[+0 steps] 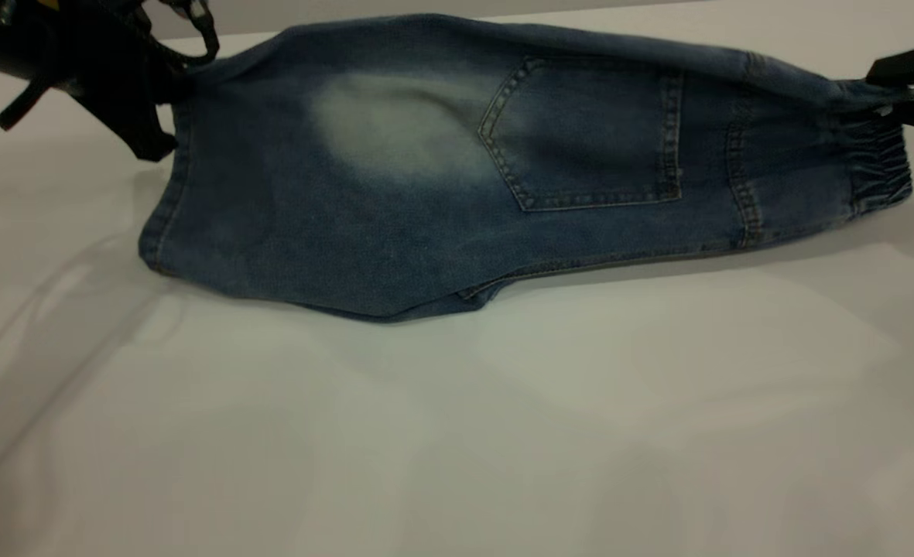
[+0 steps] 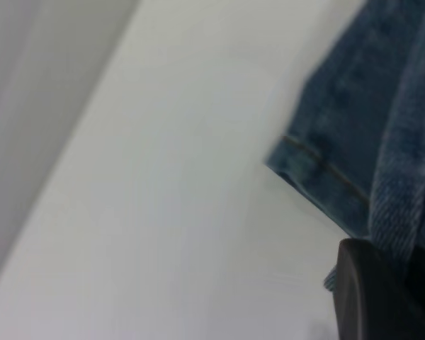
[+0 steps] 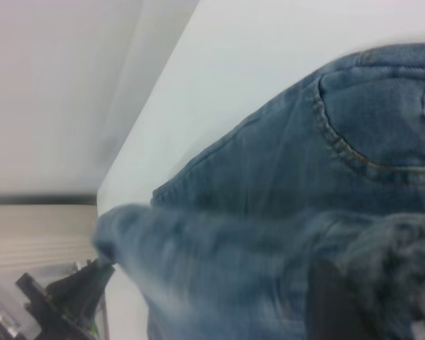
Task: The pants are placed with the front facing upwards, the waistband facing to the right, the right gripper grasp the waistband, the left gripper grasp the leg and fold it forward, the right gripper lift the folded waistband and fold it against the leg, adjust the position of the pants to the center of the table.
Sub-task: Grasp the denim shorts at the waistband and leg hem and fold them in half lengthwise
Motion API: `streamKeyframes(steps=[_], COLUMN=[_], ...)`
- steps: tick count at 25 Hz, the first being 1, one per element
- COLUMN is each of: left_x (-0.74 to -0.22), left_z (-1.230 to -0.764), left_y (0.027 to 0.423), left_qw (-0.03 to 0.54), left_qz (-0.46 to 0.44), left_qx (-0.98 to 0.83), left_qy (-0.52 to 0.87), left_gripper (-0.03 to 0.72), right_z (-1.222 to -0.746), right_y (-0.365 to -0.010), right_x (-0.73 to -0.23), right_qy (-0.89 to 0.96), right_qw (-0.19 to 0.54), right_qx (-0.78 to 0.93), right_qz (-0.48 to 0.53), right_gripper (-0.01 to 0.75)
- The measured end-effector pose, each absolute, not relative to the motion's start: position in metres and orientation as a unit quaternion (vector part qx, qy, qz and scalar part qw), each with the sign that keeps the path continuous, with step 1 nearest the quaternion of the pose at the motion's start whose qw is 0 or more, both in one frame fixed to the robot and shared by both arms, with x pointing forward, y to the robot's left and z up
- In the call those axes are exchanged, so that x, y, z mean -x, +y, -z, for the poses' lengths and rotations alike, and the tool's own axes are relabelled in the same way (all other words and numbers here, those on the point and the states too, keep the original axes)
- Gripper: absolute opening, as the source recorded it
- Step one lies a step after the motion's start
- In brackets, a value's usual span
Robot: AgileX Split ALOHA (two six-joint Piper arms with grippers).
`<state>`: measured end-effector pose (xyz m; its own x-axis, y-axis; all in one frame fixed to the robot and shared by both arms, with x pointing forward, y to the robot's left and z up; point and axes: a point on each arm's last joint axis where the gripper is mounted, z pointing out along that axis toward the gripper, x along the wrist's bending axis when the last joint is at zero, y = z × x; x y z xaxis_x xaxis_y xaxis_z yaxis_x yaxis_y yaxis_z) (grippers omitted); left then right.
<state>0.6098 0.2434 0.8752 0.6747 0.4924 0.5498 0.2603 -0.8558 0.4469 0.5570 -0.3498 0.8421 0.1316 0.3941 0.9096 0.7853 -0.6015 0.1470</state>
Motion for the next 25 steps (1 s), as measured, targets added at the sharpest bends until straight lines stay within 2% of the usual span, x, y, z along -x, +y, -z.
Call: streamKeyframes(steps=[4, 8, 11, 14, 23, 25], left_x=[-0.609, -0.609, -0.608, -0.608, -0.606, -0.604], left_z=[-0.87, -0.87, -0.869, -0.87, -0.881, -0.881], left_y=[0.244, 0.244, 0.244, 0.245, 0.225, 0.22], left_qw=[0.162, 0.164, 0.166, 0.168, 0.184, 0.188], left_qz=[-0.334, -0.335, -0.33, -0.329, -0.335, -0.333], left_qx=[-0.904, -0.903, -0.899, -0.896, -0.896, -0.897], left_qy=[0.211, 0.214, 0.234, 0.246, 0.226, 0.222], left_gripper=[0.117, 0.227, 0.315, 0.358, 0.367, 0.367], right_z=[-0.844, -0.842, -0.841, -0.837, -0.83, -0.828], right_y=[-0.337, -0.33, -0.331, -0.331, -0.33, -0.331], right_x=[-0.565, -0.568, -0.568, -0.565, -0.554, -0.554], right_qy=[-0.43, -0.444, -0.43, -0.438, -0.434, -0.436], right_qw=[0.189, 0.18, 0.189, 0.195, 0.239, 0.23], right_qx=[0.715, 0.72, 0.73, 0.741, 0.771, 0.779], right_qz=[0.518, 0.502, 0.497, 0.47, 0.401, 0.386], right_gripper=[0.357, 0.431, 0.44, 0.441, 0.441, 0.441])
